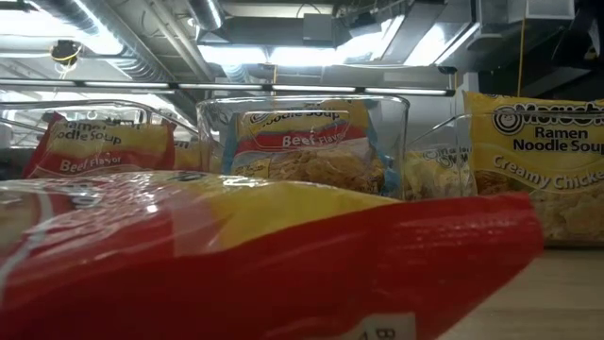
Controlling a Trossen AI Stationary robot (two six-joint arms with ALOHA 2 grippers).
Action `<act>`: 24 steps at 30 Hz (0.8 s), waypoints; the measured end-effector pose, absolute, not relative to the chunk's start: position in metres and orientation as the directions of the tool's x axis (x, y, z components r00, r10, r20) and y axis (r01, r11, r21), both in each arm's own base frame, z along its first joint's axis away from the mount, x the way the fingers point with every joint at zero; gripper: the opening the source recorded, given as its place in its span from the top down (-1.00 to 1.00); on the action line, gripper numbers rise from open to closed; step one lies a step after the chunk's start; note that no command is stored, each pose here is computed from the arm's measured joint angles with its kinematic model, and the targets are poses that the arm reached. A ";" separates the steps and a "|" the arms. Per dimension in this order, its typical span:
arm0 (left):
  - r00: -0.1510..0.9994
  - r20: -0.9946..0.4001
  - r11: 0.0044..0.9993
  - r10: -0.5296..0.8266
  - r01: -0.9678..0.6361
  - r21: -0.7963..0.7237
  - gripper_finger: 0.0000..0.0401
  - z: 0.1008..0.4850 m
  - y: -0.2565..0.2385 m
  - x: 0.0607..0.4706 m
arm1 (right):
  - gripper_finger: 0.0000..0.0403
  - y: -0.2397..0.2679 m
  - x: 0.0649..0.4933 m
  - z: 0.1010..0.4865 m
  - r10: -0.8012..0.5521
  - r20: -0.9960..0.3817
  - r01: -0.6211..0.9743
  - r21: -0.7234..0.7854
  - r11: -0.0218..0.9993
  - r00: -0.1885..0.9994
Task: Sort Maruchan noodles
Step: Put the red noodle pack into the left transparent bin
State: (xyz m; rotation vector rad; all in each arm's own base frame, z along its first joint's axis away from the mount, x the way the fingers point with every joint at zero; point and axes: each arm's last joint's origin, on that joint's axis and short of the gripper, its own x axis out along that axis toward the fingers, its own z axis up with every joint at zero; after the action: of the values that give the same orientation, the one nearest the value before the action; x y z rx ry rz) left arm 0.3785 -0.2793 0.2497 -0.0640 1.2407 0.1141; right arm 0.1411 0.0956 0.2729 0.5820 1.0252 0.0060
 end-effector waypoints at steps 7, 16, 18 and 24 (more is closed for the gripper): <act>0.334 -0.941 0.976 0.055 0.182 0.122 0.60 0.231 -0.279 0.384 | 0.43 0.096 0.141 0.273 0.270 -0.802 0.258 0.457 0.851 0.533; 0.244 -0.969 0.950 0.030 0.293 0.103 0.60 0.198 -0.269 0.387 | 0.43 0.096 0.141 0.273 0.269 -0.802 0.258 0.457 0.851 0.533; 0.255 -0.967 0.940 0.016 0.326 0.101 0.60 0.196 -0.269 0.389 | 0.43 0.096 0.141 0.273 0.269 -0.802 0.258 0.457 0.851 0.533; 0.222 -0.968 0.904 -0.114 0.428 -0.009 0.60 0.180 -0.272 0.391 | 0.43 0.096 0.141 0.273 0.269 -0.802 0.258 0.457 0.851 0.533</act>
State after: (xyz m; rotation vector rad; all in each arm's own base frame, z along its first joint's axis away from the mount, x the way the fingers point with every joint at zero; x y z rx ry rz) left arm 0.3914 -0.2717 0.1803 0.2838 1.2975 -0.3811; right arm 0.1412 0.0955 0.2729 0.5784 1.0241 0.0068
